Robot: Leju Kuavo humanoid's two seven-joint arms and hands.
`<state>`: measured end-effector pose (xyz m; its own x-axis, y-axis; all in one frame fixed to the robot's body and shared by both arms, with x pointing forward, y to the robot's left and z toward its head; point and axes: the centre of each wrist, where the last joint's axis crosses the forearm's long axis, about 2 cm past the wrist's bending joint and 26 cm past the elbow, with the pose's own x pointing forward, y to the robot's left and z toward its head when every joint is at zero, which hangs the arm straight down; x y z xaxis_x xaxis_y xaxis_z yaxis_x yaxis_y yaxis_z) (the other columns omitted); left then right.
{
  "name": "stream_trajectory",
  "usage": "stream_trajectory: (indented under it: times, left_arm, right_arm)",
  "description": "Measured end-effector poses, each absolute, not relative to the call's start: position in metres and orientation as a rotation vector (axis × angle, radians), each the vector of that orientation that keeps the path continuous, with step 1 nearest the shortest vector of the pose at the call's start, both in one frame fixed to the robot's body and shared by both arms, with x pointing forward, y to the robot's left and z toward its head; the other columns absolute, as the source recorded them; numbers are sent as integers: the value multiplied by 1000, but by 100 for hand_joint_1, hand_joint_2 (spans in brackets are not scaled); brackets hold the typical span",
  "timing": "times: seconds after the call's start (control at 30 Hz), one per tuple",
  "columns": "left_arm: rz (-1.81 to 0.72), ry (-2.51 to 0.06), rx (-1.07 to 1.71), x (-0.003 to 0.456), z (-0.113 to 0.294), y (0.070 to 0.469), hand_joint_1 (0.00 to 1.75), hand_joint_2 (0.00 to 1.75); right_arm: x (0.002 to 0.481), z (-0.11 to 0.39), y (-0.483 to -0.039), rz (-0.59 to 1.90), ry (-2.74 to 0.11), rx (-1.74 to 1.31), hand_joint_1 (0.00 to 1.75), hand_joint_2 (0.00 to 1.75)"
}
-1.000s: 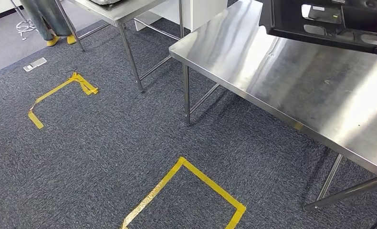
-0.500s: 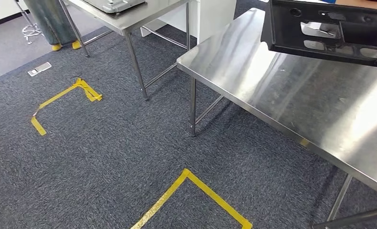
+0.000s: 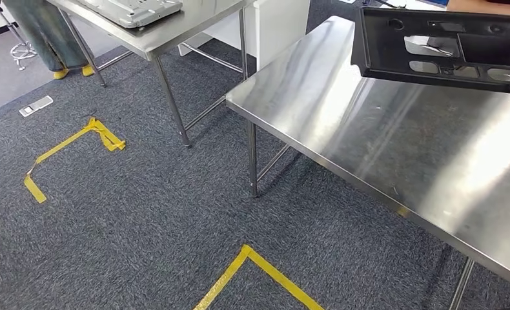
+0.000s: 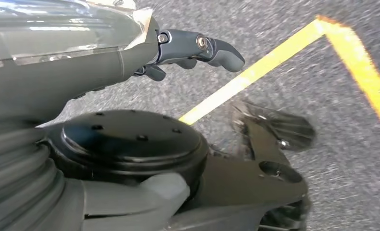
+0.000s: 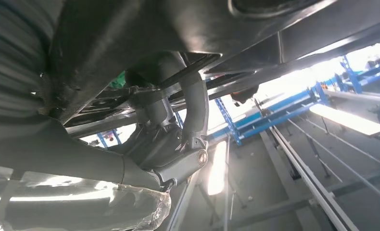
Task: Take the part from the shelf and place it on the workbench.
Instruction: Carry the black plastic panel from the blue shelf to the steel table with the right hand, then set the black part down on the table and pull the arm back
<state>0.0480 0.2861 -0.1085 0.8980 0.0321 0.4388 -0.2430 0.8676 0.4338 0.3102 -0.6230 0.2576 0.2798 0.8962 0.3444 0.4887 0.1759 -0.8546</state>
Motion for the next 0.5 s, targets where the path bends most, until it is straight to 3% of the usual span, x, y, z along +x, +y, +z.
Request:
stream_trajectory:
  times: [0.5]
  left_arm:
    - [157, -442, 501, 53, -108, 281, 0, 175]
  right_arm:
    - [325, 256, -611, 487, -1376, -1464, 175, 175]
